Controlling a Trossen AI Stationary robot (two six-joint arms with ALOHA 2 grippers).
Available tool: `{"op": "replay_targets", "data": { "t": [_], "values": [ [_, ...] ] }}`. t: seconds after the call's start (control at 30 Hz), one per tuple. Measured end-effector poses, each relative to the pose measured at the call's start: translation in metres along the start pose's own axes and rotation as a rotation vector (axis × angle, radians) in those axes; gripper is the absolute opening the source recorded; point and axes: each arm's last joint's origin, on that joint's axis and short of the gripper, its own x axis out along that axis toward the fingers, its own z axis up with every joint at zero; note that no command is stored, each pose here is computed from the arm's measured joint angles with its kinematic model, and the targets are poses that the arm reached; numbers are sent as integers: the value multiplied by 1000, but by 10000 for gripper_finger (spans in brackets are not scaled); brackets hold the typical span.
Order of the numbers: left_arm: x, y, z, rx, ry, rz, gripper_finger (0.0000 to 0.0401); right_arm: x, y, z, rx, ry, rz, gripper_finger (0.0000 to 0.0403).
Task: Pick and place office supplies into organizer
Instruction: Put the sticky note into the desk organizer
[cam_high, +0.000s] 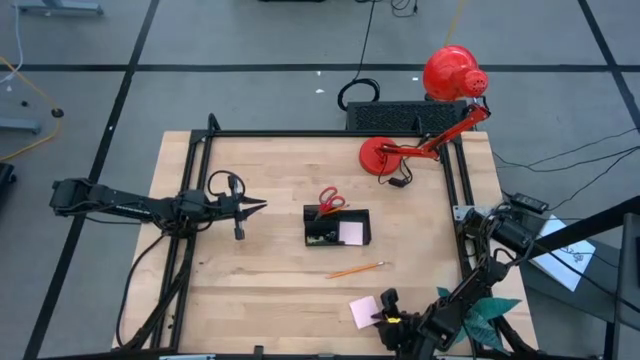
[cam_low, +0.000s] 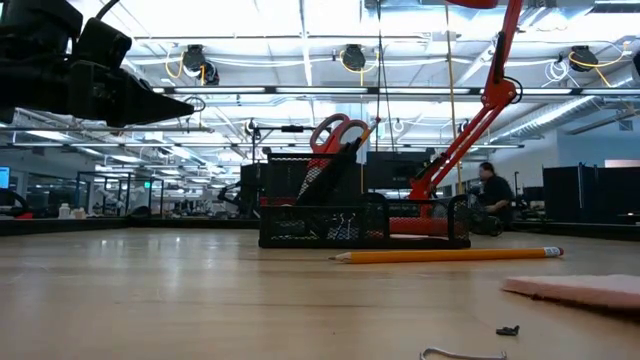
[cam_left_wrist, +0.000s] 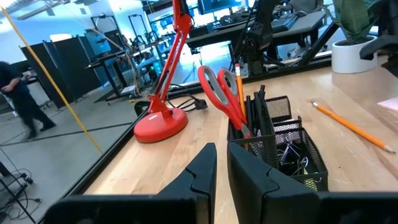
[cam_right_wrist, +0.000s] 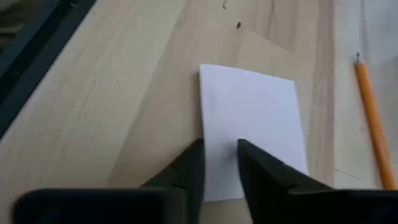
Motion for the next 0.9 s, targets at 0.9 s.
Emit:
{"op": "replay_targets", "data": {
  "t": [0.9],
  "values": [
    [0,0,-1,-3,7,0,47,1,-17,29,-185,-20,-187,1]
  ]
}}
